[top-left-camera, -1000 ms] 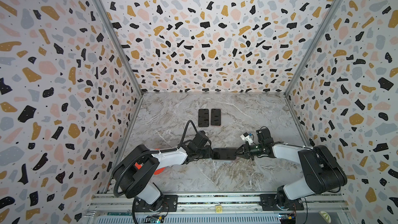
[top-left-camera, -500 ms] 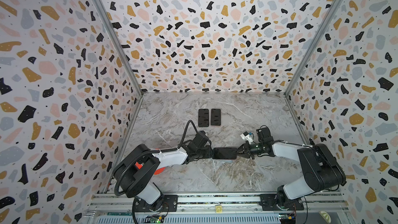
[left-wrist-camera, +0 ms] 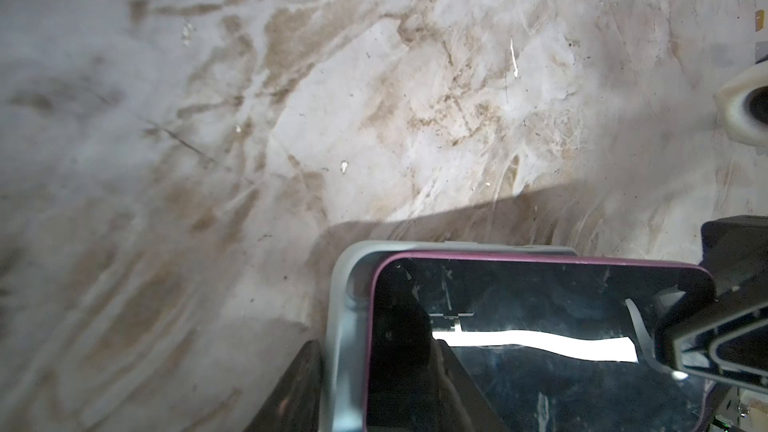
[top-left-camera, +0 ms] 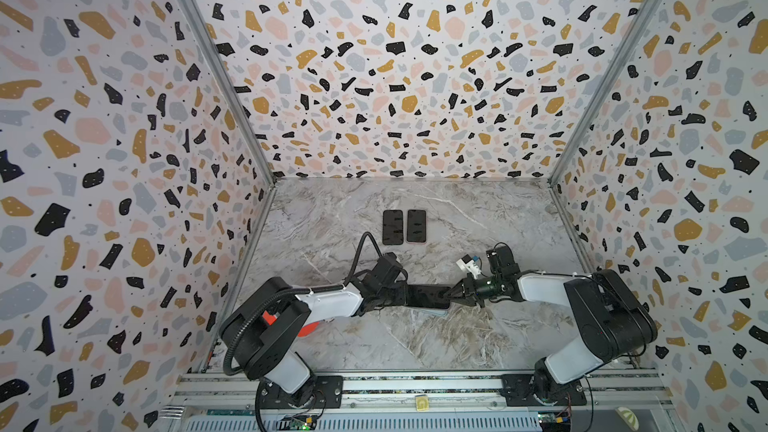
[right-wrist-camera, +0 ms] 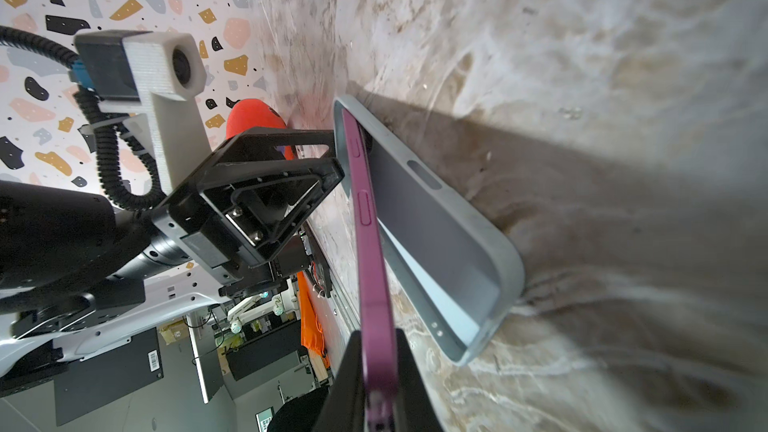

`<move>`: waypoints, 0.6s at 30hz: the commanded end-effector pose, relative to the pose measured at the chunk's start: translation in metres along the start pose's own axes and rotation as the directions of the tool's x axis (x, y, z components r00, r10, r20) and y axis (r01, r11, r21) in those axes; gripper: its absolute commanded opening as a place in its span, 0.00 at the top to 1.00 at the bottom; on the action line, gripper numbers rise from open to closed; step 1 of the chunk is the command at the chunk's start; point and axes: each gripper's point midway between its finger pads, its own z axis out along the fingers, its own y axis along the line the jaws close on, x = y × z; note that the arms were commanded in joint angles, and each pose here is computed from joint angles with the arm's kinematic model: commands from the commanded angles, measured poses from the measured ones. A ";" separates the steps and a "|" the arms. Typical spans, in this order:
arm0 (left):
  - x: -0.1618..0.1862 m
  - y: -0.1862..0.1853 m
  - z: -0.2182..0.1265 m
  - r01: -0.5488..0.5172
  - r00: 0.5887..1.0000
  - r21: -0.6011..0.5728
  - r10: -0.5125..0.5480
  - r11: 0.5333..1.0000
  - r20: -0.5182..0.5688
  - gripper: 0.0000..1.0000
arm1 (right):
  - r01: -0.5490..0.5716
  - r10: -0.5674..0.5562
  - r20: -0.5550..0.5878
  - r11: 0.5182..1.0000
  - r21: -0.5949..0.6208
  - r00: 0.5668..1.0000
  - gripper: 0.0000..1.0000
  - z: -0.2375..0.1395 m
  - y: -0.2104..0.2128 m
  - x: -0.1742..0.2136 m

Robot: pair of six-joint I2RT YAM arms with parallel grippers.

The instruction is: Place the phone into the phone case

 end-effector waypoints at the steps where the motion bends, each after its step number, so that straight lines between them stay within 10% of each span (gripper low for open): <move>1: -0.004 -0.005 0.001 -0.009 1.000 0.031 0.009 0.999 0.018 0.57 | -0.113 0.113 0.010 0.985 0.128 0.994 1.00 0.005 -0.032 0.011; 18: -0.002 -0.007 -0.001 0.005 1.000 0.058 -0.006 0.998 0.021 0.58 | -0.156 0.158 -0.004 0.978 0.140 0.987 1.00 0.018 -0.041 0.016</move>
